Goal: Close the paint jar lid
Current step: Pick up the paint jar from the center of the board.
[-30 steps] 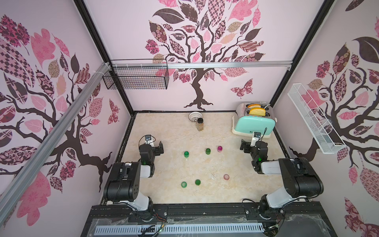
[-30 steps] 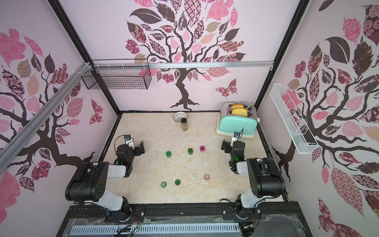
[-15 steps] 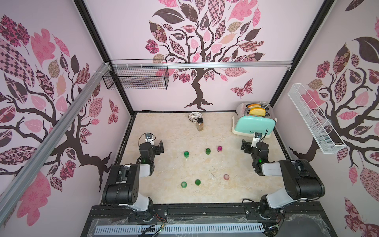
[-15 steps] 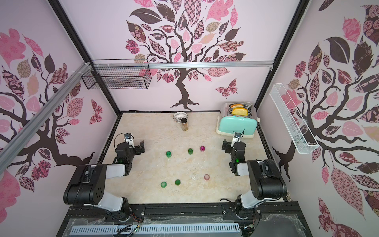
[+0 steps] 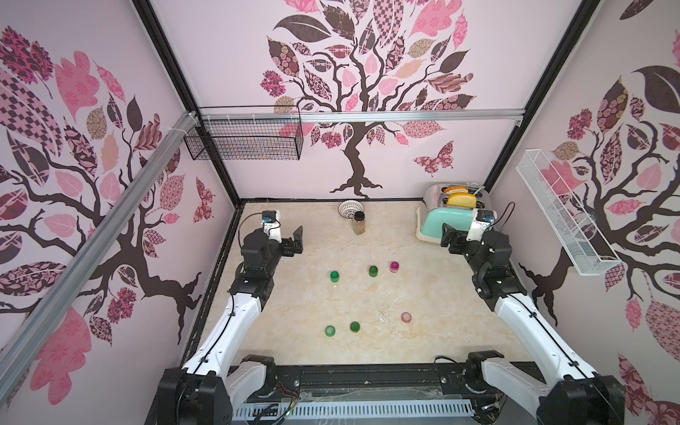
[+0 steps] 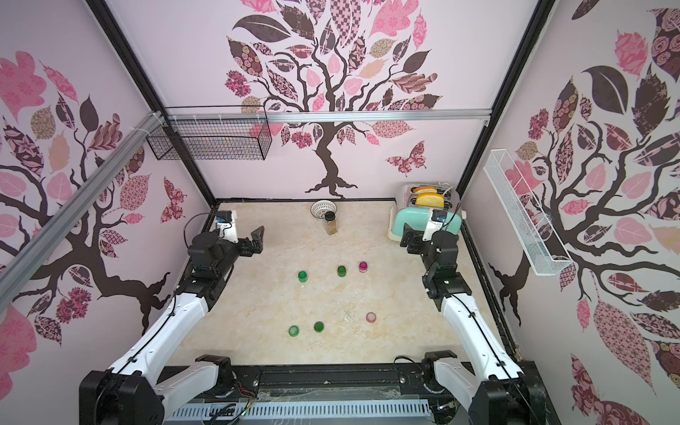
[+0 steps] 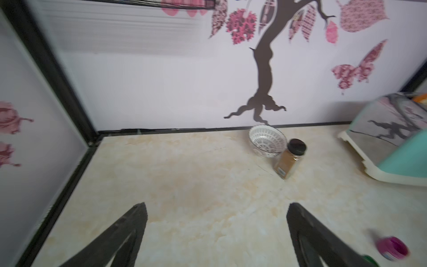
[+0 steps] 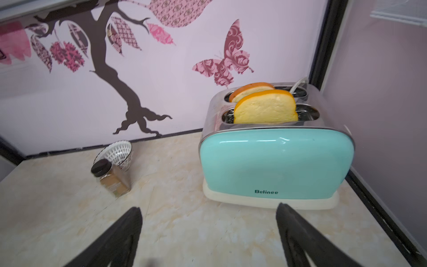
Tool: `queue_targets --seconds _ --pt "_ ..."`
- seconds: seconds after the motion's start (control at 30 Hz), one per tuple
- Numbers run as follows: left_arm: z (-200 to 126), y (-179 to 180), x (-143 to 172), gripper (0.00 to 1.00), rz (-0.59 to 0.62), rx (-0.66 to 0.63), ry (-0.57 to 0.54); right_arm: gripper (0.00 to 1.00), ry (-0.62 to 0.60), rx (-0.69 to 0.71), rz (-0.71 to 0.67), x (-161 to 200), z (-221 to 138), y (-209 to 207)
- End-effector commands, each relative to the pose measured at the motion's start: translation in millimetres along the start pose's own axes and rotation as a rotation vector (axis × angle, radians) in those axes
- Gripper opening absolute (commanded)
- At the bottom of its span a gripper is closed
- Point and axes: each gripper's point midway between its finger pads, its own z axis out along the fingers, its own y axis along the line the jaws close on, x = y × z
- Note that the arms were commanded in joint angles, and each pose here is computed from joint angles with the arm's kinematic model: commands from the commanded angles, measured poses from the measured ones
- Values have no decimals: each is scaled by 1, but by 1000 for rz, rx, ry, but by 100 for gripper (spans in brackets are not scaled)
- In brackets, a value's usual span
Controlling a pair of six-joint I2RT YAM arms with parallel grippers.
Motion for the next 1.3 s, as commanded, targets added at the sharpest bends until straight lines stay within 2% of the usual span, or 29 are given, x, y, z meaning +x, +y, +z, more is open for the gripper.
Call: queue_targets --seconds 0.0,0.1,0.23,0.4,0.67,0.8,0.93,1.1,1.27 --pt "-6 -29 26 98 -43 144 140 92 204 -124 -65 22 -18 41" --pt "-13 -34 23 98 -67 171 139 91 288 -220 -128 29 -27 78" --pt "-20 -30 17 98 -86 141 129 91 365 -328 -201 45 -33 132" --pt "-25 -26 12 98 -98 111 112 91 461 -412 -306 84 -27 204" --pt "-34 30 18 98 -149 -205 124 90 589 -414 -381 137 -13 275" --pt "-37 58 23 98 -219 -316 120 88 631 -380 -400 162 -4 294" --pt "-38 70 27 98 -241 -370 120 85 681 -319 -383 182 12 300" --pt "-36 72 26 98 -251 -374 113 81 719 -243 -390 201 30 304" --pt "-32 70 28 98 -276 -361 121 76 754 -226 -396 221 39 310"
